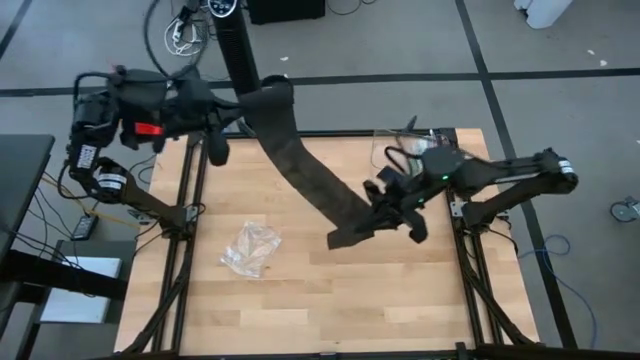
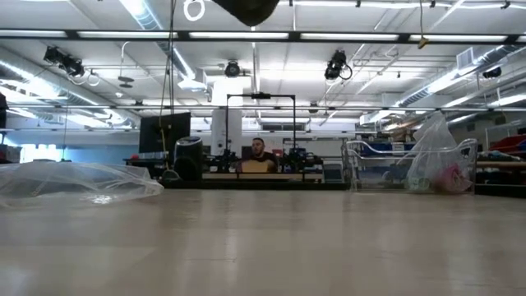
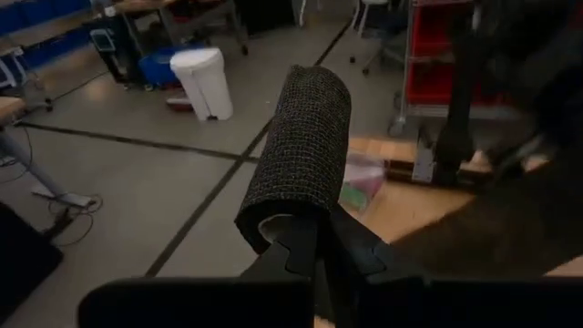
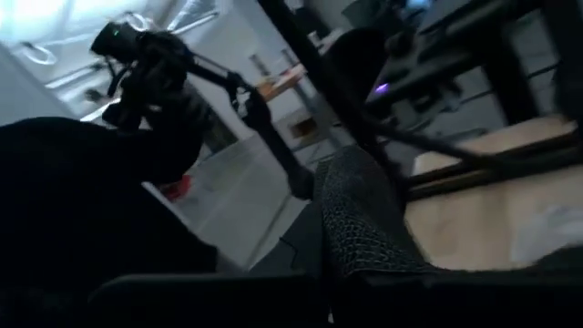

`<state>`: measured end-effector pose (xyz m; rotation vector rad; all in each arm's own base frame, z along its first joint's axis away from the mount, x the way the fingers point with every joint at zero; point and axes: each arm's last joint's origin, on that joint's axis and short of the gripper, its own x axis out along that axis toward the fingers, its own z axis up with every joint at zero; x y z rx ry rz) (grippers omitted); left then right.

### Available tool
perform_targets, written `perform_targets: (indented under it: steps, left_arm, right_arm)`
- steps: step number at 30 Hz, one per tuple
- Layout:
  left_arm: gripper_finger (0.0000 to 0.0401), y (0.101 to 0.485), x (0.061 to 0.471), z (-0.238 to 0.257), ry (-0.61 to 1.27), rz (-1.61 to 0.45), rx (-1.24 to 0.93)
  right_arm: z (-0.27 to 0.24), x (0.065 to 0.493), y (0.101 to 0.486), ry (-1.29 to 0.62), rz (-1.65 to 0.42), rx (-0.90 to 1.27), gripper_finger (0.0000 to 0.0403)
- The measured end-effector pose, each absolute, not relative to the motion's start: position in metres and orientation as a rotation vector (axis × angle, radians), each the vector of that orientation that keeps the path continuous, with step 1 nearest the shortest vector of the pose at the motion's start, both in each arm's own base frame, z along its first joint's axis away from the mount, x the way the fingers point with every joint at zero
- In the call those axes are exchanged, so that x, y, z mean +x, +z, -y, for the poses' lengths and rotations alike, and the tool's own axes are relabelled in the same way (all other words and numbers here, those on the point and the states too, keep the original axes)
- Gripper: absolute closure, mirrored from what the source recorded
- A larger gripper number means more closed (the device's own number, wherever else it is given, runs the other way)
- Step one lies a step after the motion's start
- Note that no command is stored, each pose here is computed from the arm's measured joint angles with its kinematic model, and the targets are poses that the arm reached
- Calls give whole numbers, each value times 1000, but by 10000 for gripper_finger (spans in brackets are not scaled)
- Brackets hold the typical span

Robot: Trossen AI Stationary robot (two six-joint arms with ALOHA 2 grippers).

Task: Roll bandage
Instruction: Roll the black bandage

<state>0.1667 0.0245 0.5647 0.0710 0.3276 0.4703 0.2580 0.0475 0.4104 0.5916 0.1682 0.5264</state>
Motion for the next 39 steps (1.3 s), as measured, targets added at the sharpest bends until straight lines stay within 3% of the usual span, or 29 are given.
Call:
perform_targets:
  steps: [8,17,30,39]
  left_arm:
    - [388,526,201,-27,456,-512,120]
    - [388,487,236,-28,381,-592,112]
    - [388,450,260,-29,357,-646,88]
    - [388,433,277,-23,313,-582,59]
  right_arm:
    - [-63,250,499,372,-81,463,401]
    - [-69,254,557,276,-28,376,401]
    - [-62,246,599,153,173,252,402]
    - [-53,237,615,-57,343,192,402]
